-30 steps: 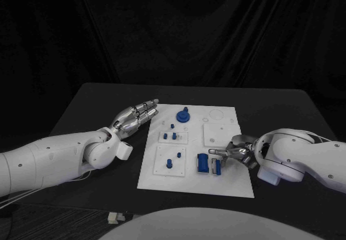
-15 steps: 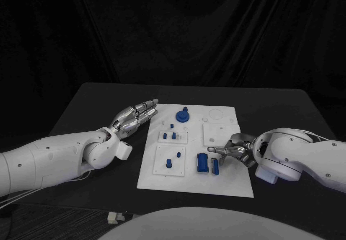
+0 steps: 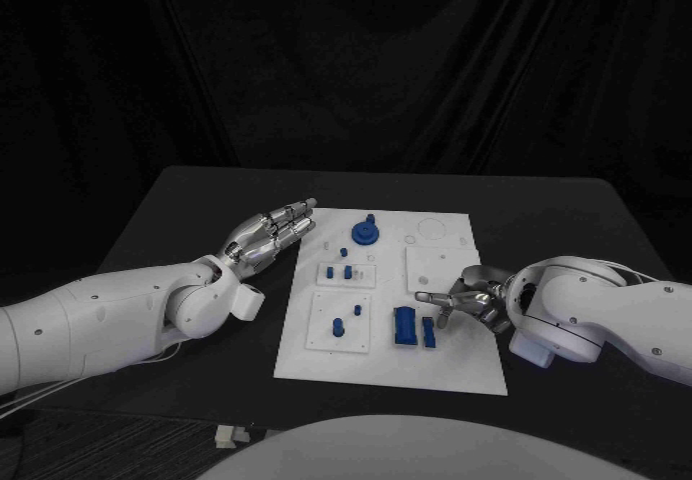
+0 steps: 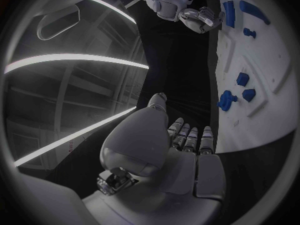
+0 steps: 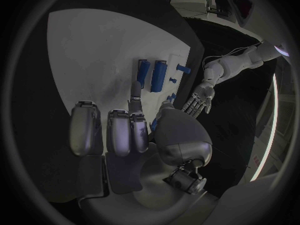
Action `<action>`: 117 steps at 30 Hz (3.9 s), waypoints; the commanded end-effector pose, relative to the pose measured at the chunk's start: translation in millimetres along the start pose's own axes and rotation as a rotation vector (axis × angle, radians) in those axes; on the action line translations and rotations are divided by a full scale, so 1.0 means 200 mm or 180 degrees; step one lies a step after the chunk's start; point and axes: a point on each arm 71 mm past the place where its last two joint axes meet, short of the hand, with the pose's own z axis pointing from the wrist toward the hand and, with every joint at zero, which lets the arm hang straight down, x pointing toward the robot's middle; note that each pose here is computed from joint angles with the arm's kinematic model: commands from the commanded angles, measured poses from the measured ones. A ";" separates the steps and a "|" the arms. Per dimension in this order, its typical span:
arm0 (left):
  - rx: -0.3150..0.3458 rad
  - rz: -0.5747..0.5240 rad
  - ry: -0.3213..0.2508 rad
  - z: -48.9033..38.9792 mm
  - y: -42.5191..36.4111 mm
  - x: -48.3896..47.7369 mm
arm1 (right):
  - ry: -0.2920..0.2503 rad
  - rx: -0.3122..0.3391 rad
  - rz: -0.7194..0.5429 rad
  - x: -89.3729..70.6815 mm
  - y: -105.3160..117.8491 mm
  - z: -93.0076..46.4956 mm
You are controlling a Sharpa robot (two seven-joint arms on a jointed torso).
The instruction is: Assemble the parts on the task board
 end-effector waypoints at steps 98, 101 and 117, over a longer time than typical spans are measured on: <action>0.0052 -0.0082 0.0040 -0.020 0.017 0.008 | -0.1140 -0.1062 -0.1210 0.18 0.02 -0.07; 0.0050 -0.0081 0.0039 -0.021 0.017 0.007 | -0.1188 -0.1143 -0.1138 0.17 0.03 -0.08; 0.0051 -0.0081 0.0036 -0.024 0.017 0.005 | -0.1465 -0.1417 -0.0761 0.13 -0.01 -0.17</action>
